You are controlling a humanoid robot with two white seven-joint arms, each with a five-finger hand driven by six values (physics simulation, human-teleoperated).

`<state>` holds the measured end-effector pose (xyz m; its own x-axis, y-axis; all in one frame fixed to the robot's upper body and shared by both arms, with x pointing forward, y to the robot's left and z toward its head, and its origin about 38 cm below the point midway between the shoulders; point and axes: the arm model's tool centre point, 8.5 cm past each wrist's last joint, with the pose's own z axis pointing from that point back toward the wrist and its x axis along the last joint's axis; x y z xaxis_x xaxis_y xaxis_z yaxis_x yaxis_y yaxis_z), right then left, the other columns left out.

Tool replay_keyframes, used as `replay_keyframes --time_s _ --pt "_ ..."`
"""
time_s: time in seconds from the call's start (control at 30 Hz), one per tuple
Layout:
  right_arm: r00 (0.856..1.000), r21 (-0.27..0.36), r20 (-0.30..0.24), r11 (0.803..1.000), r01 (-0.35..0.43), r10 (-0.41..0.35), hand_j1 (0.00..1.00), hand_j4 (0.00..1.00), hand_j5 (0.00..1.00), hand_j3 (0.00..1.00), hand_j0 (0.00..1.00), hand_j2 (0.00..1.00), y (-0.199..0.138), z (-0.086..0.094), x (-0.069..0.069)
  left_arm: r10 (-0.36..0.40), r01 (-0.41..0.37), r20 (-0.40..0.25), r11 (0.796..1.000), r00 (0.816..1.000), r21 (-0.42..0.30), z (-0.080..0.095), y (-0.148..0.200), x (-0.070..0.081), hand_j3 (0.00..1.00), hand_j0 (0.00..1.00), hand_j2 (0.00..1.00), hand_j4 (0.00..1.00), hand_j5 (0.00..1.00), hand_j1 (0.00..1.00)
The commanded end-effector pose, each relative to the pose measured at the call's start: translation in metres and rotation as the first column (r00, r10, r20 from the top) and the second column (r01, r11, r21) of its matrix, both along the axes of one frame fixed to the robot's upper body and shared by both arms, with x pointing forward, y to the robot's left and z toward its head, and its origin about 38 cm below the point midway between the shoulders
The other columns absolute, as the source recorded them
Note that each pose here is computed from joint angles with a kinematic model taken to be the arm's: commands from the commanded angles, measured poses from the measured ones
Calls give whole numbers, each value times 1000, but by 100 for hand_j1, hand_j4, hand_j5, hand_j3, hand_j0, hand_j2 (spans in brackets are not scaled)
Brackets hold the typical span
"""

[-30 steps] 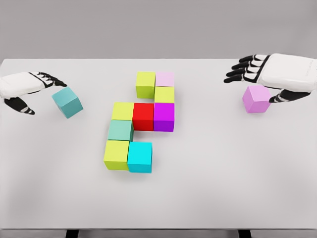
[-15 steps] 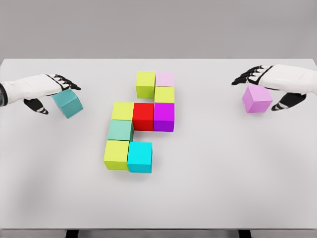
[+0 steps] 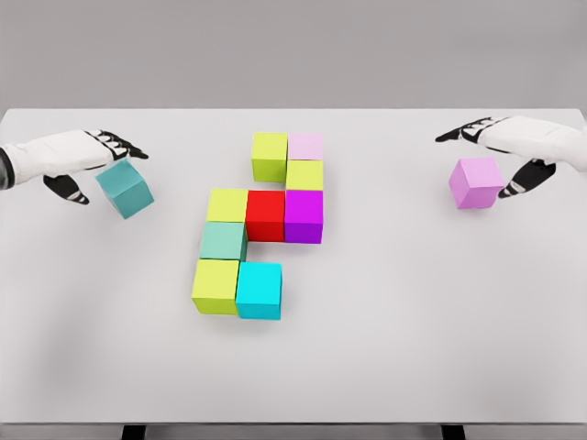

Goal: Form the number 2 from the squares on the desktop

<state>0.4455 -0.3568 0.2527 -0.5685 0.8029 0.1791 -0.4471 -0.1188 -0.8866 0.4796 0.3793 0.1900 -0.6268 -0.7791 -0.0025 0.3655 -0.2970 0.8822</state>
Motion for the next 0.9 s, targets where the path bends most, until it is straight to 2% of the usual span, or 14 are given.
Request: replay_keyframes --time_s 0.0,0.07,0.17,0.27,0.47,0.63,0.87 --pt "1000 14 -15 1000 14 -14 100 100 100 100 100 100 0 -7 4 7 -7 -10 1000 1000 -11 -5 -3 2 100 100 100 100 100 100" --pt "1000 13 -27 1000 11 -10 100 100 100 100 100 100 2 -12 5 5 -5 -14 1000 1000 -17 -8 -6 4 100 100 100 100 100 100" --pt "998 4 -66 1000 18 -18 100 100 100 100 100 100 11 -24 24 9 -9 -21 1000 1000 -23 -12 -8 6 100 100 100 100 100 100" --pt "997 1 -71 1000 19 -19 100 100 100 100 100 100 11 -26 24 16 -16 -28 1000 999 4 -17 -6 6 100 100 100 100 100 100" --pt "996 -3 -82 999 39 -39 100 100 100 100 100 100 5 -30 26 13 -13 -25 1000 1000 14 -17 -7 7 100 100 100 100 100 100" --pt "992 -47 -112 998 50 -55 100 100 100 100 100 100 0 -45 26 11 -10 -24 1000 1000 15 -17 -8 8 100 100 100 100 100 100" --pt "988 -44 -131 996 82 -87 100 100 100 100 100 100 -7 -53 30 14 -14 -32 1000 999 28 -23 -10 10 97 97 97 97 97 97"
